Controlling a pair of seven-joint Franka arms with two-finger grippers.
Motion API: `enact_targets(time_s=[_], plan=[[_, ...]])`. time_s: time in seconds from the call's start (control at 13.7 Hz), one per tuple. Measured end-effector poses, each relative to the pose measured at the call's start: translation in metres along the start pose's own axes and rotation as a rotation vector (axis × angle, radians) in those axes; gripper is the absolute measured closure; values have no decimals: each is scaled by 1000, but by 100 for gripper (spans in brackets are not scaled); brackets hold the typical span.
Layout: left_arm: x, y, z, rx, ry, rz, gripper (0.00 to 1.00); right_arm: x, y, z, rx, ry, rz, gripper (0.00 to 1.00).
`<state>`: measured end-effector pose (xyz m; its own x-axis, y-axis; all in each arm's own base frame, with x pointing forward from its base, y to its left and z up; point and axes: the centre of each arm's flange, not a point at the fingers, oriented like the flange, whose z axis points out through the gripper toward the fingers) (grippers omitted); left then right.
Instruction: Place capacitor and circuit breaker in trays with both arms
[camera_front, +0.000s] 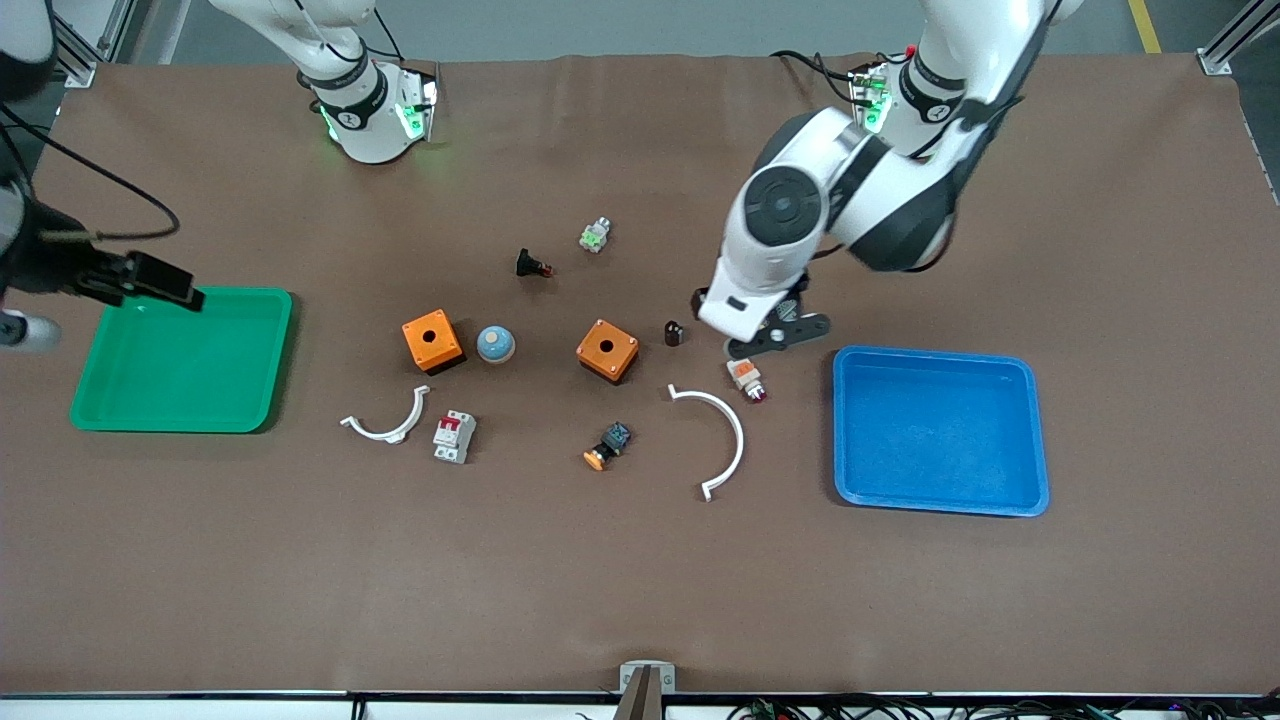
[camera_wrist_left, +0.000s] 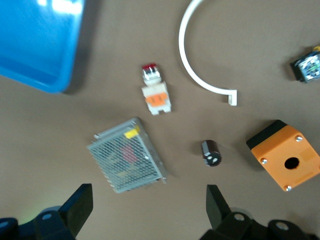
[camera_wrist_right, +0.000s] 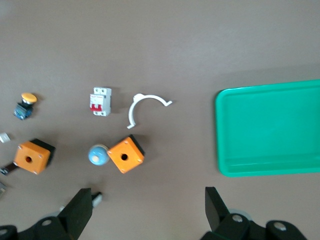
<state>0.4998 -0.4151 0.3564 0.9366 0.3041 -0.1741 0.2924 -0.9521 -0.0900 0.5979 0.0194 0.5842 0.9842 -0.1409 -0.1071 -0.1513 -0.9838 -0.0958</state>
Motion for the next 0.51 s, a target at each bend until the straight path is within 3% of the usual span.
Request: enact_targets(time_s=[0.22,0.51], plan=[[-15,36,56,-33,-11,-128,0,26,-45,81,52,29,72,0],[-29,59,100,-79,-13,-212,2,29,-133,221,71,49,136,0]])
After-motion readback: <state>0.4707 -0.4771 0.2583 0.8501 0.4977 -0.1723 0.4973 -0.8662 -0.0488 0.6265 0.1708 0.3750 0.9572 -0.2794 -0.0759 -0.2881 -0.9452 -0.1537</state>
